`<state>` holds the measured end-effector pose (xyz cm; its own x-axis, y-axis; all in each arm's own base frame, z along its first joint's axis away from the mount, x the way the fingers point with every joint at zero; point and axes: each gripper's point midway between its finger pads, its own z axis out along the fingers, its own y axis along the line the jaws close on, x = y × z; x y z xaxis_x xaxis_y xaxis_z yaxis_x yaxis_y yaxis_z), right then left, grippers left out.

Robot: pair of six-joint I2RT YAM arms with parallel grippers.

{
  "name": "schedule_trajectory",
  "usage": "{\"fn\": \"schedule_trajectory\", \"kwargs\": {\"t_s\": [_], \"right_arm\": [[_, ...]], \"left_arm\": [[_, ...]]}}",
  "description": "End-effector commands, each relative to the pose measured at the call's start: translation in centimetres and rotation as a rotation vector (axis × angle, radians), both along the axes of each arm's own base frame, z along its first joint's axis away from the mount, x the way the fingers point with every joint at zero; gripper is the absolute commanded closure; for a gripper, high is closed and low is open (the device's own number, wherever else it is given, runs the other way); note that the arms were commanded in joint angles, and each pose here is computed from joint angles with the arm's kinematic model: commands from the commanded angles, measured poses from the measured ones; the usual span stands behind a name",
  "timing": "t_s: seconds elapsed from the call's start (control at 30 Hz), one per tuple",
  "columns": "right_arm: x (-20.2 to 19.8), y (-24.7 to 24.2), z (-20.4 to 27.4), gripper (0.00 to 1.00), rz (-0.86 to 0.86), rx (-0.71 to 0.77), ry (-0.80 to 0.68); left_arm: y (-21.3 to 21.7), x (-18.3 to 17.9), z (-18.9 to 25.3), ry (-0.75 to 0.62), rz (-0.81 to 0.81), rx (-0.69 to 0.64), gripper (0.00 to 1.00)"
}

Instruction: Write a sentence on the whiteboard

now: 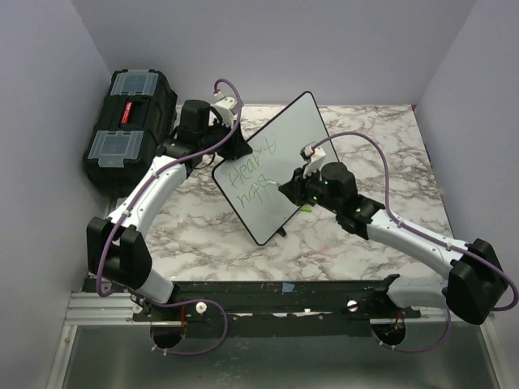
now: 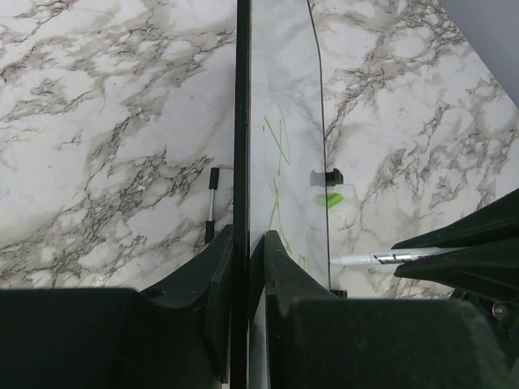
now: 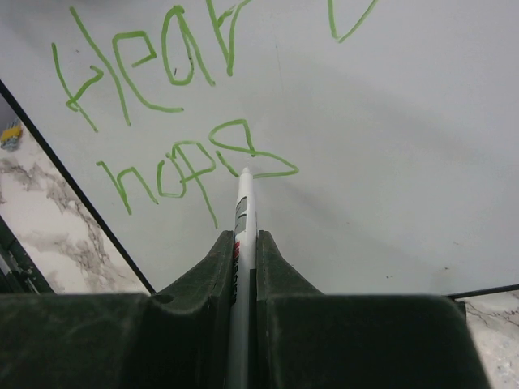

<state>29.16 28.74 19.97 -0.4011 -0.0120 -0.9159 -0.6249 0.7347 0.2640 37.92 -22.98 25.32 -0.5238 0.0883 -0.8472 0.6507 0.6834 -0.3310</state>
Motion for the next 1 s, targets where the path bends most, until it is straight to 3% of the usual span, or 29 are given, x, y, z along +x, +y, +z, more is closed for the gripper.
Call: {"fn": "schedule_trajectory", "kwargs": {"t_s": [0.0,0.13,0.43,0.97], "right_arm": [[-2.6,1.1,-0.8,0.99,0.111,-0.031,0.008],[-5.0,2.7,-1.7,0.99,0.184,-0.078,-0.002],[-7.1,3.8,-3.8,0.99,0.146,-0.155,-0.024],[-6.6,2.9,-5.9,0.99,0.015,-0.235,-0.017]], "left_arm": [[0.9,-0.7,-3.5,0.042,0.014,0.112,1.00],[1.3,-0.2,-4.3,0.067,0.052,0.132,1.00],[1.7,-0.5,-4.4,0.070,0.087,0.128,1.00],[1.7,-1.2,-4.1,0.061,0.081,0.108,1.00]]}}
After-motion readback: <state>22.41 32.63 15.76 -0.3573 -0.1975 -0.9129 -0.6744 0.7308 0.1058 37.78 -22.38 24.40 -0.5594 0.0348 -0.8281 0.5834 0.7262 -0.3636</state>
